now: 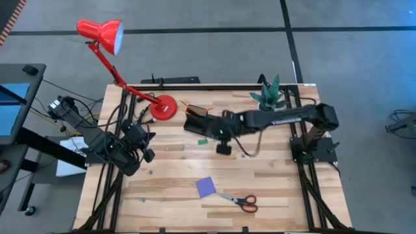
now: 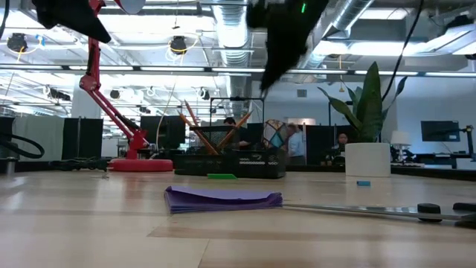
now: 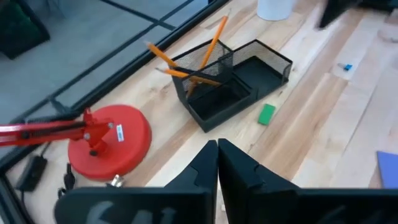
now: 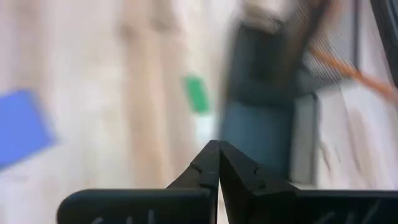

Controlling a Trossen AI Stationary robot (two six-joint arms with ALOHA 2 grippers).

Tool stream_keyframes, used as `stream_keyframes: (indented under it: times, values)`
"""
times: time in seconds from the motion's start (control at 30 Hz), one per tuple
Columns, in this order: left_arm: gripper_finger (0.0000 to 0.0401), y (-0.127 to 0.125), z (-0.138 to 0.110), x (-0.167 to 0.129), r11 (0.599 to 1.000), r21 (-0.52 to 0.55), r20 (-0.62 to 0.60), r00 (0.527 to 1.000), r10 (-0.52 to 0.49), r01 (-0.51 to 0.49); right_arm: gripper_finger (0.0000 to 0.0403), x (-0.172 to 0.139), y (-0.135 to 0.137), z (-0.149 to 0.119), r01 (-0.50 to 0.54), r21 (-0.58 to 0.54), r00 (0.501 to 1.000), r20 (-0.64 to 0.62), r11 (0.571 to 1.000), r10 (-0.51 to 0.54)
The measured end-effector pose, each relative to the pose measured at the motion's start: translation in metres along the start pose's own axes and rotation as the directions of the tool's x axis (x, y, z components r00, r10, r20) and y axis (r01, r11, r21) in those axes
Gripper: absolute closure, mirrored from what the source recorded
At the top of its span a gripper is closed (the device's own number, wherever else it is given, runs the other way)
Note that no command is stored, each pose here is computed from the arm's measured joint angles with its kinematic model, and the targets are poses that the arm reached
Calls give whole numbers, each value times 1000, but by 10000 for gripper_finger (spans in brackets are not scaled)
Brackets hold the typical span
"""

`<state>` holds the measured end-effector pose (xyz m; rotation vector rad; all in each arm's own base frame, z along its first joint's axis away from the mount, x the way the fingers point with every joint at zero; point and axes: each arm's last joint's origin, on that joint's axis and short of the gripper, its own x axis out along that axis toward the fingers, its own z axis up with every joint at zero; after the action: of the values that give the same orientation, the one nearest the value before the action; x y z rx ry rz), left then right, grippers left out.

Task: Pick and place office supplies into organizer
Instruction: Put the left yellow binder clip into the black desk organizer

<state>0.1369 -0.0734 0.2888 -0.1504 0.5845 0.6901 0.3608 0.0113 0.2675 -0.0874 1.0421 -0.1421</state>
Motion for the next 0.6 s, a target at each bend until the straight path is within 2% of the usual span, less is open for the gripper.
stream_keyframes:
  times: [0.1, 0.2, 0.27, 0.37, 0.47, 0.53, 0.6]
  values:
    - [382, -4, 0, 2, 999, 53, 15, 1000, 9, -9, 403, -19, 22, 1, -2, -55, 998, 67, 999, 6]
    - [355, -9, -3, 5, 992, 119, 16, 999, 29, -30, 403, -33, 30, -5, 118, -18, 987, 112, 993, -115]
    - [332, -14, -5, 8, 990, 138, 11, 999, 41, -42, 403, -41, 29, -15, 144, 15, 982, 125, 989, -145]
    - [295, -21, -9, 12, 993, 110, -21, 999, 50, -47, 403, -53, 24, -41, 129, 95, 982, 125, 987, -141]
    - [264, -26, -12, 15, 993, 110, -44, 998, 53, -48, 403, -78, 16, -67, 100, 158, 975, 180, 982, -128]
    - [248, -29, -12, 15, 995, 95, -46, 998, 43, -38, 403, -96, 12, -81, 60, 189, 953, 282, 980, -113]
    - [237, -33, -11, 17, 998, 60, -40, 999, 24, -22, 403, -106, 11, -93, -22, 210, 909, 411, 977, -68]
